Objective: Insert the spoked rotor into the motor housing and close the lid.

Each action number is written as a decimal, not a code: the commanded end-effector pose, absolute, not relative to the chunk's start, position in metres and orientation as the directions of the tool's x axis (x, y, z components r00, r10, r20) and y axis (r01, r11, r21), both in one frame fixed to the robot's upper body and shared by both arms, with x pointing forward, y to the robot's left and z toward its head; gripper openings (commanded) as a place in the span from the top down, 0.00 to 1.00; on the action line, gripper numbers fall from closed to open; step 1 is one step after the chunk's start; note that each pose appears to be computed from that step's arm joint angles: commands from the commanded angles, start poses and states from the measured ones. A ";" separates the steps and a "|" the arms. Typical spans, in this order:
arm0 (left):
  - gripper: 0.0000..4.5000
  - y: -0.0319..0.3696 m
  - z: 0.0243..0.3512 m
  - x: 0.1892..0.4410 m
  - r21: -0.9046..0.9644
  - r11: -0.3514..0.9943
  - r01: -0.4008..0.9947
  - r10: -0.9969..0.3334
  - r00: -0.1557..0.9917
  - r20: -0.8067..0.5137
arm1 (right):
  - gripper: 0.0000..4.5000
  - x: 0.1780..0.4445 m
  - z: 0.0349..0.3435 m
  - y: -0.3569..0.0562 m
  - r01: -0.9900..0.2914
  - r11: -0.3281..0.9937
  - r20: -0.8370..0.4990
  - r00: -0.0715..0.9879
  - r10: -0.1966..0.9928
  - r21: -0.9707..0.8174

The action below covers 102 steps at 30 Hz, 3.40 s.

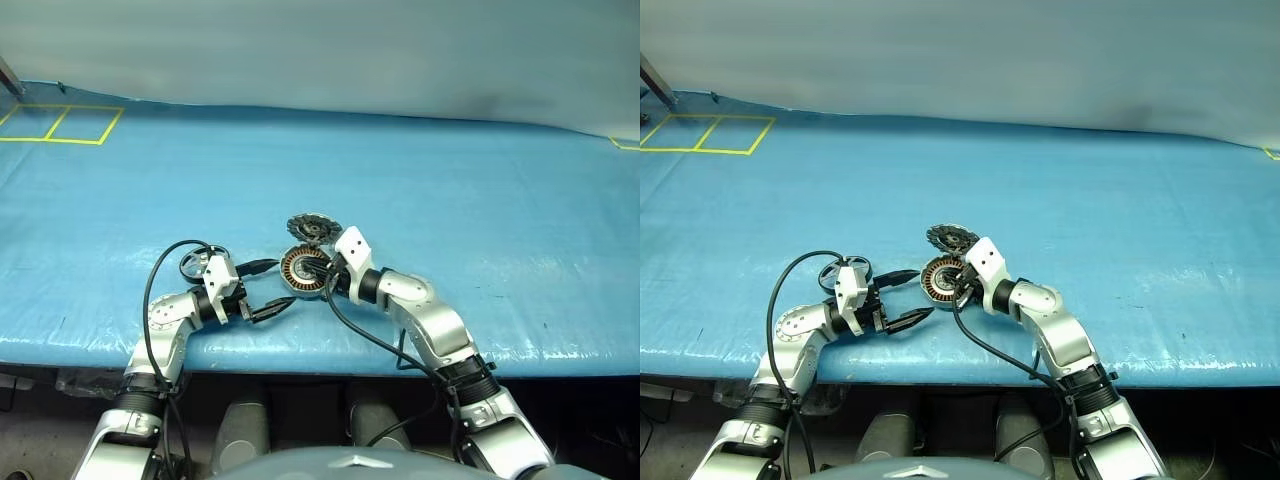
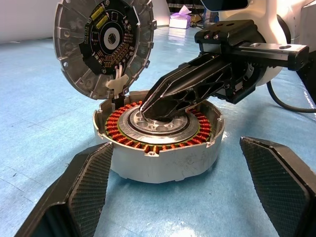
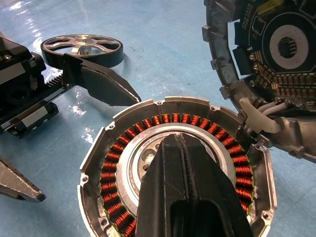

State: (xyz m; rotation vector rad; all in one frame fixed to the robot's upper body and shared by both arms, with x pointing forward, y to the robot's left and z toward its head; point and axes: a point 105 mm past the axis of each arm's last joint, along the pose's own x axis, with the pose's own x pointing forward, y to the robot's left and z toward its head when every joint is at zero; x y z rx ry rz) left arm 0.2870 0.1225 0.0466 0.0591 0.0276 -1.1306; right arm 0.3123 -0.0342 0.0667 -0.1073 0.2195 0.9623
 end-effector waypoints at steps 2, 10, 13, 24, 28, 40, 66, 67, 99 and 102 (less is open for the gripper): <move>0.00 0.121 0.054 0.286 0.079 0.412 0.908 -0.908 0.416 -0.043 | 1.00 0.313 0.063 -0.034 -0.823 0.567 -0.259 0.555 0.790 -0.033; 0.00 0.121 0.054 0.286 0.079 0.415 0.906 -0.907 0.419 -0.046 | 1.00 0.312 0.056 -0.034 -0.829 0.555 -0.298 0.547 0.782 -0.065; 0.00 0.121 0.054 0.286 0.078 0.417 0.906 -0.906 0.421 -0.046 | 1.00 0.311 0.052 -0.033 -0.833 0.549 -0.318 0.539 0.780 -0.065; 0.00 0.122 0.053 0.285 0.072 0.420 0.905 -0.905 0.424 -0.046 | 1.00 0.310 0.062 -0.030 -0.831 0.554 -0.271 0.545 0.794 -0.046; 0.00 0.125 0.061 0.289 0.041 0.445 0.895 -0.895 0.446 -0.020 | 1.00 0.307 0.078 -0.026 -0.841 0.539 -0.207 0.534 0.820 -0.033; 0.00 0.143 0.112 0.299 0.057 0.484 0.873 -0.874 0.485 -0.015 | 1.00 0.299 0.092 -0.028 -0.868 0.496 -0.152 0.496 0.855 -0.039; 0.00 0.231 0.148 0.336 0.327 0.438 0.838 -0.607 0.543 -0.579 | 1.00 0.293 0.084 -0.026 -0.879 0.471 -0.162 0.477 0.864 -0.079; 0.00 0.234 0.150 0.338 0.345 0.397 0.851 -0.576 0.523 -0.628 | 1.00 0.294 0.085 -0.026 -0.878 0.471 -0.159 0.478 0.864 -0.082; 0.26 0.224 0.152 0.366 0.342 -0.068 0.937 -0.230 0.319 -0.919 | 1.00 0.294 0.089 -0.039 -0.899 0.419 -0.249 0.438 0.864 -0.127; 0.26 0.221 0.157 0.368 0.346 -0.063 0.936 -0.250 0.321 -0.914 | 1.00 0.294 0.089 -0.039 -0.898 0.420 -0.253 0.439 0.862 -0.128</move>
